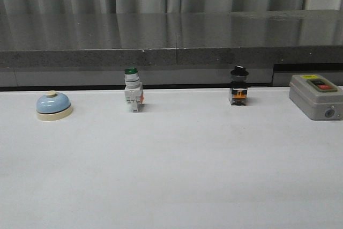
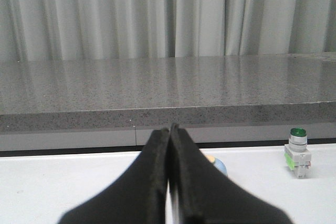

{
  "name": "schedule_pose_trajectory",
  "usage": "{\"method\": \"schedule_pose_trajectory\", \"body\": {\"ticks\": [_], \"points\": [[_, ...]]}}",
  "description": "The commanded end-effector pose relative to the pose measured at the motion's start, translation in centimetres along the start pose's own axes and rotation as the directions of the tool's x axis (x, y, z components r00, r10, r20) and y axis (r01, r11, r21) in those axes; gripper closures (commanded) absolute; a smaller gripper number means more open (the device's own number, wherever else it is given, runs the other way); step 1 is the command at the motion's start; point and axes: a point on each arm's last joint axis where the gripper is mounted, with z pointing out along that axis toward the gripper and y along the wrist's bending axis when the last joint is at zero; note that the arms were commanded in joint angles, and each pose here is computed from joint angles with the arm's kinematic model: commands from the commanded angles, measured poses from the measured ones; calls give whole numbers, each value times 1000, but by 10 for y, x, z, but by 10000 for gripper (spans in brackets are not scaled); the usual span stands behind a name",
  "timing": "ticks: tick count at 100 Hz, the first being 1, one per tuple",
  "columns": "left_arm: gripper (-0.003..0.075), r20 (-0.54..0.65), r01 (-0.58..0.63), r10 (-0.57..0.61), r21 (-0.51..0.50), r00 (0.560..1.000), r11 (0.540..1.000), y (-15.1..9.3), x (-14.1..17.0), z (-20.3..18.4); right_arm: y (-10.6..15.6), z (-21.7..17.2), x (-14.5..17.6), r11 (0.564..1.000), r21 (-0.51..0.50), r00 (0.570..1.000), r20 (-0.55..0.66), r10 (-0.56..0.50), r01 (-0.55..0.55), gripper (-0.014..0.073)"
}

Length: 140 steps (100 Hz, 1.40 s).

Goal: Place and press bell with both arms

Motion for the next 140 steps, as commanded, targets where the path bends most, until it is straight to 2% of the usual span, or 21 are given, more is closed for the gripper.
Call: {"method": "schedule_pose_trajectory", "body": {"ticks": [1,46,60,75,84,92,99,117,140], "points": [[741,65,17,-18,9,998,1000,0,5,-2,-1,-2,-13,1000,12,994,112,-12,11,655],[741,38,43,-43,2,998,999,0,0,-2,-1,-2,-13,1000,12,994,112,-12,11,655],[741,-39,62,-62,-12,997,998,0,-22,-1,-1,-2,-13,1000,12,994,112,-12,11,655],[741,-50,90,-91,-13,995,996,-1,-63,10,-1,-2,-13,1000,12,994,112,-12,11,655],[741,-106,123,-124,-18,987,992,-2,-86,24,-1,-2,-13,1000,12,994,112,-12,11,655],[741,-220,207,-208,-28,953,978,-5,-100,39,-1,-2,-13,1000,12,994,112,-12,11,655],[741,-296,228,-229,-37,927,973,-7,-113,53,-1,-2,-13,1000,12,994,112,-12,11,655],[741,-425,222,-226,-59,877,973,-8,-133,91,-1,-2,-13,1000,12,994,112,-12,11,655],[740,-564,210,-223,-88,795,974,-9,-131,131,-1,-2,-13,1000,12,994,112,-12,11,655]]}}
